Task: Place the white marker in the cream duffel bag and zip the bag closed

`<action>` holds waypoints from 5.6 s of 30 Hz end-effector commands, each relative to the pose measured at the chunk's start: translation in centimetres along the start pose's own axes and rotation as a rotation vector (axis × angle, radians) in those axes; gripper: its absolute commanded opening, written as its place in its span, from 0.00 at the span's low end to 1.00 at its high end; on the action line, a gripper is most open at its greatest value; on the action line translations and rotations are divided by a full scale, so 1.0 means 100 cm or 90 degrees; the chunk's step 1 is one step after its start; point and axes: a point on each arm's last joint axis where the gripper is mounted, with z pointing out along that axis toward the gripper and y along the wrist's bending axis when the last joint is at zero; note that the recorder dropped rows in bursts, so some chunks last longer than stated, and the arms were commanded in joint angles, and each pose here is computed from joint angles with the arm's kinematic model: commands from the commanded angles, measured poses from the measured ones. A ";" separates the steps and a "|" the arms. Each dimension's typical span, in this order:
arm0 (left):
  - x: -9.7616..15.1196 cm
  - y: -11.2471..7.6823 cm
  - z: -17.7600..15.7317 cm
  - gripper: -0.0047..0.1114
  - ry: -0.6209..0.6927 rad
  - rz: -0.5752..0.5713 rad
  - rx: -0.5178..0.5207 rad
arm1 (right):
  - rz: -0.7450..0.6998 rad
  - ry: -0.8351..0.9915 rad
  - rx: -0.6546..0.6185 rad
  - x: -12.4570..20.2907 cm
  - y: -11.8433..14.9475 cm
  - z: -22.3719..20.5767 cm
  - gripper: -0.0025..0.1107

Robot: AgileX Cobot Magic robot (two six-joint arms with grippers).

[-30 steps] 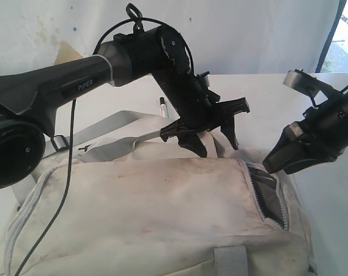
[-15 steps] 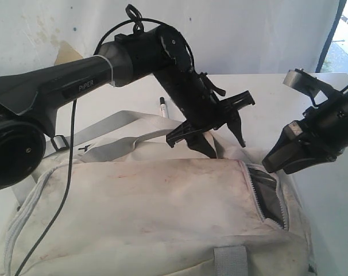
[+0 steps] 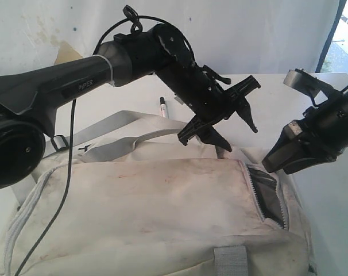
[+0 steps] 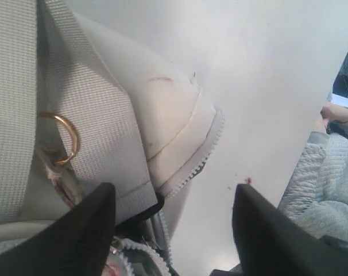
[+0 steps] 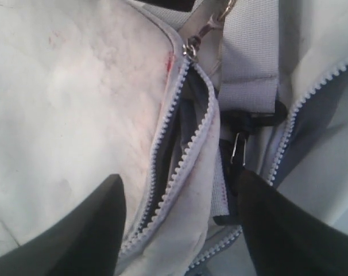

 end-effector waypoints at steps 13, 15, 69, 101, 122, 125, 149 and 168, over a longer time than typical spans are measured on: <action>-0.022 0.016 -0.013 0.58 0.035 -0.035 0.038 | 0.011 -0.012 -0.005 0.001 0.001 -0.003 0.50; -0.022 0.021 -0.009 0.58 0.045 -0.038 0.026 | 0.011 -0.012 -0.005 0.001 0.001 -0.003 0.50; -0.040 0.067 0.029 0.26 0.093 -0.037 -0.037 | 0.011 -0.011 -0.005 0.001 0.001 -0.003 0.50; -0.032 0.060 0.033 0.51 0.106 0.020 -0.023 | 0.014 -0.018 -0.011 0.000 0.002 -0.003 0.50; -0.050 0.044 -0.073 0.75 -0.066 0.270 -0.125 | 0.184 -0.090 0.051 -0.010 -0.008 -0.004 0.65; -0.051 0.045 -0.073 0.75 -0.068 0.268 -0.132 | 0.192 -0.180 0.069 -0.023 -0.016 -0.003 0.63; -0.057 0.043 -0.128 0.60 -0.149 0.265 -0.153 | 0.289 -0.049 0.083 -0.017 -0.030 0.032 0.54; -0.056 0.041 -0.127 0.60 -0.145 0.255 -0.138 | 0.364 -0.251 -0.155 -0.053 -0.052 0.041 0.02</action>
